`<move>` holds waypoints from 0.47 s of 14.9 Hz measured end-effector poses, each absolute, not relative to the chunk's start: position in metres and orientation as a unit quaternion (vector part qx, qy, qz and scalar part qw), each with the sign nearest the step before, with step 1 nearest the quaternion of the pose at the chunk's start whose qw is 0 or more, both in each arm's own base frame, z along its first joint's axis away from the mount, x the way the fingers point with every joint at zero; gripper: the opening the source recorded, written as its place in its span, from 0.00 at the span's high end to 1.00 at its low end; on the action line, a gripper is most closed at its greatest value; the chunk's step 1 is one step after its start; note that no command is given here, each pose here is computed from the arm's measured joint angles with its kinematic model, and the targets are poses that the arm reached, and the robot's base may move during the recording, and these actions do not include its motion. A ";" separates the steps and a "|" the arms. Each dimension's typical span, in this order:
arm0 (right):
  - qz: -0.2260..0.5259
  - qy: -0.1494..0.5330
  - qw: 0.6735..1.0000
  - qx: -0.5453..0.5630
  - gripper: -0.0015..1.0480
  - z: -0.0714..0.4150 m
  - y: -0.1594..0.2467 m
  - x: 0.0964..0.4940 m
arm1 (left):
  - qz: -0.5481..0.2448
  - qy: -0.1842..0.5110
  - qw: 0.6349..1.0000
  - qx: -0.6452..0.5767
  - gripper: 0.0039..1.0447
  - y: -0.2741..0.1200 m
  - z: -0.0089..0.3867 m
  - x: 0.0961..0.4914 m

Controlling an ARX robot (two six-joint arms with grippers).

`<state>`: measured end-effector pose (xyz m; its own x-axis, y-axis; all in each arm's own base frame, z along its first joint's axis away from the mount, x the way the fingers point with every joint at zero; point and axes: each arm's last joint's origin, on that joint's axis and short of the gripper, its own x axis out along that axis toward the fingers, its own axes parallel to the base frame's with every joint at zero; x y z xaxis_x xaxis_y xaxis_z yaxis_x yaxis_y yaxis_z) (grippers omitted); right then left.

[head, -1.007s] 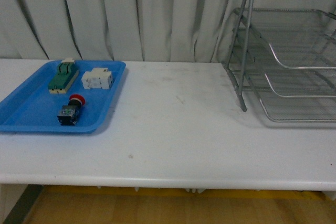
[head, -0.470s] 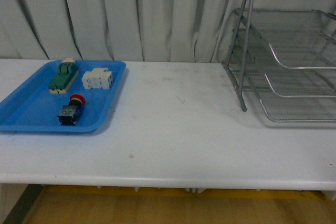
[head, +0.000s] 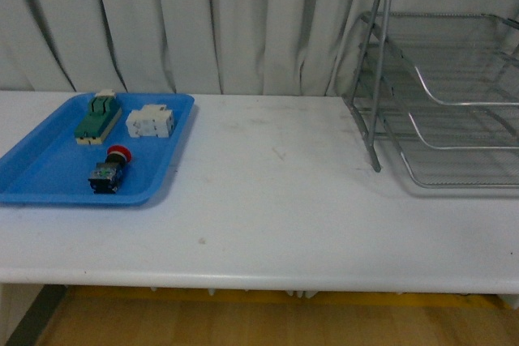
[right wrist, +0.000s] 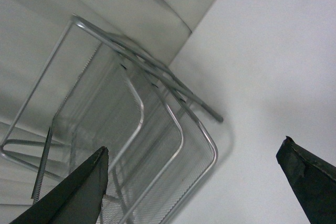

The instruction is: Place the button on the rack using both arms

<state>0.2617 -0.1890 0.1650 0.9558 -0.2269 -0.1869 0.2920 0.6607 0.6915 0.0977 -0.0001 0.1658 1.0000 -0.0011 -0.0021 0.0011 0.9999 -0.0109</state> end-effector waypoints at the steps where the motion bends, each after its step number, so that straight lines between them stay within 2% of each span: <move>1: -0.146 0.060 0.884 0.440 0.06 0.140 -0.191 0.269 | -0.001 0.001 1.000 -0.006 0.06 0.000 0.166 0.098; 4: -0.127 0.086 0.828 0.539 0.06 0.109 -0.180 0.298 | -0.001 0.001 1.000 -0.005 0.06 0.000 0.166 0.098; 6: -0.065 0.089 0.792 0.600 0.06 0.103 -0.149 0.333 | -0.001 0.001 1.000 -0.005 0.06 0.000 0.166 0.098; 7: -0.061 0.090 0.790 0.603 0.06 0.102 -0.146 0.335 | -0.001 0.001 1.000 -0.005 0.06 0.000 0.166 0.098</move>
<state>0.3347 -0.1462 0.1020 0.9762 0.0118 -0.2165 0.2058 0.2650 0.9420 0.0977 -0.0001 0.1658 1.0000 -0.0011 -0.0021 0.0011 0.9999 -0.0109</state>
